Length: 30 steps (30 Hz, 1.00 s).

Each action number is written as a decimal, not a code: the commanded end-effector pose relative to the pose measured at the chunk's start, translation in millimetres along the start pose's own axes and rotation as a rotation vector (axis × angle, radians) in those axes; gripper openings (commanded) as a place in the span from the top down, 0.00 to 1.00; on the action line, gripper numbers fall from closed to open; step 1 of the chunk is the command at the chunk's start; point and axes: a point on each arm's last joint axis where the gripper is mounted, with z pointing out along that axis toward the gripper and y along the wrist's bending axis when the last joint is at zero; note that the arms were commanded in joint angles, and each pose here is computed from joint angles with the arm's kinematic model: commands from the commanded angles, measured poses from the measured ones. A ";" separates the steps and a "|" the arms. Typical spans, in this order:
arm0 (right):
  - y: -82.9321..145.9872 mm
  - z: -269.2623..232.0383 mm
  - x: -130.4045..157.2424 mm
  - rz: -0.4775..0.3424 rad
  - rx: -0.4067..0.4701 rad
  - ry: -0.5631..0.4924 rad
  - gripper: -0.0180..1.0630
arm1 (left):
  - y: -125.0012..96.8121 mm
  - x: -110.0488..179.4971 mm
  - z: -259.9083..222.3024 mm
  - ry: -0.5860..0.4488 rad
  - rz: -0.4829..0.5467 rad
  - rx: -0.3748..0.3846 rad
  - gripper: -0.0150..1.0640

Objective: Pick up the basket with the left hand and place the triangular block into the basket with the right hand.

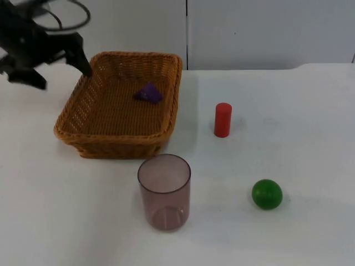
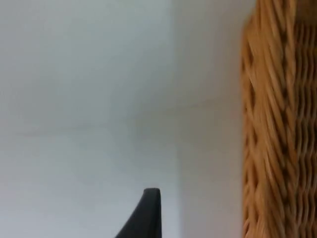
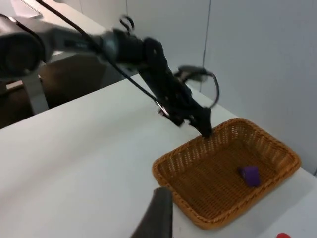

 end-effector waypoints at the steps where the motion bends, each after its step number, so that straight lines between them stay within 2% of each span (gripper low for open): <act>1: -2.1 -1.5 -1.8 -0.018 0.020 -0.023 0.26 | -0.7 -4.4 -25.2 0.003 0.005 -0.053 0.13; 3: -2.8 -1.5 -1.9 -0.029 0.028 -0.024 0.26 | -5.4 1.0 -48.6 0.018 0.026 -0.087 0.13; 6: -3.3 -1.5 -2.1 -0.037 0.034 -0.026 0.26 | -10.8 14.0 -66.5 0.019 0.017 -0.087 0.13; 9: -3.3 -1.5 -1.6 -0.036 0.033 -0.020 0.26 | -19.1 49.2 -101.9 -0.041 -0.002 -0.103 0.13; 10: -3.3 -1.5 -1.6 -0.036 0.033 -0.020 0.26 | -19.1 49.2 -101.9 -0.041 -0.002 -0.103 0.13; 14: -3.4 -10.2 -2.9 -0.028 0.035 -0.041 0.26 | -30.0 101.4 -151.0 -0.141 0.023 -0.128 0.13; 15: -3.4 -10.2 -2.9 -0.028 0.035 -0.041 0.26 | -30.0 101.4 -151.0 -0.141 0.023 -0.128 0.13; 17: -3.3 -19.2 -3.2 0.002 0.036 -0.063 0.26 | -35.8 128.5 -174.3 -0.183 0.030 -0.130 0.13; 19: -3.0 -31.9 -0.3 0.006 0.038 -0.095 0.26 | -44.5 151.7 -203.1 -0.261 0.049 -0.122 0.13; 20: -3.0 -31.9 -0.3 0.006 0.038 -0.095 0.26 | -44.5 151.7 -203.1 -0.261 0.049 -0.122 0.13; 24: -1.1 -50.8 24.1 0.039 0.037 -0.102 0.26 | -61.4 203.1 -257.4 -0.414 0.103 -0.100 0.13; 25: -1.1 -50.8 24.1 0.039 0.037 -0.102 0.26 | -61.4 203.1 -257.4 -0.414 0.103 -0.100 0.13; 30: 1.7 -72.2 58.4 0.056 0.035 -0.107 0.26 | -78.5 246.5 -305.3 -0.543 0.171 -0.063 0.13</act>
